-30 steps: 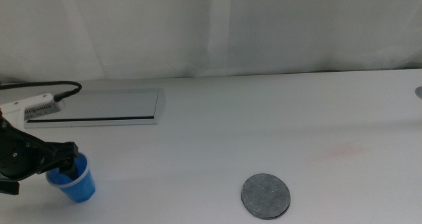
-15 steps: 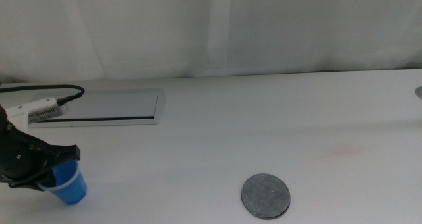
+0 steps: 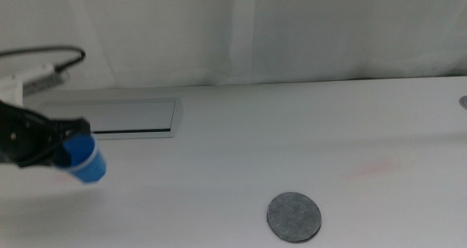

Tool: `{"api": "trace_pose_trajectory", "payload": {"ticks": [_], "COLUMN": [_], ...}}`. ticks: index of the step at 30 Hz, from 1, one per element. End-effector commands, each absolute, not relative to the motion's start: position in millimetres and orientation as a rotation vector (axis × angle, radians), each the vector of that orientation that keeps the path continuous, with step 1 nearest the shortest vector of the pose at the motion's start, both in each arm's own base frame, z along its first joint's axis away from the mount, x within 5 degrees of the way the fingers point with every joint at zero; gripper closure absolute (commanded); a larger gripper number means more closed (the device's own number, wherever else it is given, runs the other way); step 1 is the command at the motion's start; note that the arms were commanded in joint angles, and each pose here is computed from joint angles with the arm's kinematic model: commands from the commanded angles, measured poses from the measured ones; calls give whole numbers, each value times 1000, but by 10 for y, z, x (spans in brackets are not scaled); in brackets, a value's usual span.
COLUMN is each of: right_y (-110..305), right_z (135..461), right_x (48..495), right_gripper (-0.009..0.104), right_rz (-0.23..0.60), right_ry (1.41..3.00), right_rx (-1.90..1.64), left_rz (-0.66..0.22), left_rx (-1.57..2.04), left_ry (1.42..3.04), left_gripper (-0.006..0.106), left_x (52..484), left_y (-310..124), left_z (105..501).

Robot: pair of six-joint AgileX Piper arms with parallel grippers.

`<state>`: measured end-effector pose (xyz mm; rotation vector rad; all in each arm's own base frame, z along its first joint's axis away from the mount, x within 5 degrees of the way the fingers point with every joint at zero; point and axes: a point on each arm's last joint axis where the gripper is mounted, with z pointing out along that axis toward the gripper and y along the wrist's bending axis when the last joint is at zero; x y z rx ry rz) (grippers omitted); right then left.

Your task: Place an empty cup on a cup mat.

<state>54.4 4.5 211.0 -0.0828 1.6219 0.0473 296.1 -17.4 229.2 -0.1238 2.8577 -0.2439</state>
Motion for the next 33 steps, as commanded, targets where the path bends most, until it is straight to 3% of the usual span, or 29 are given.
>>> {"api": "trace_pose_trajectory", "payload": {"ticks": [1,8,14,26,33], "right_y": [42,42,42,42,42], "right_z": [2109,2109,2109,2107,2107], "right_x": [519,519,519,519,519], "right_gripper": [98,98,98,98,98], "right_rz": [45,45,45,45,45], "right_ry": [1596,1596,1596,1599,1599], "right_rx": [-84,-84,-84,-84,-84], "left_rz": [-400,-521,-599,-441,-326], "left_rx": [-78,189,436,908,1022], "left_ry": [2782,2708,2659,2717,2777], "left_gripper": [103,103,103,103,103], "left_x": [2976,2923,2713,2322,2399], "left_y": [-290,-913,-1666,-2841,-3103], "left_z": [2593,3039,3056,2545,2254]}}
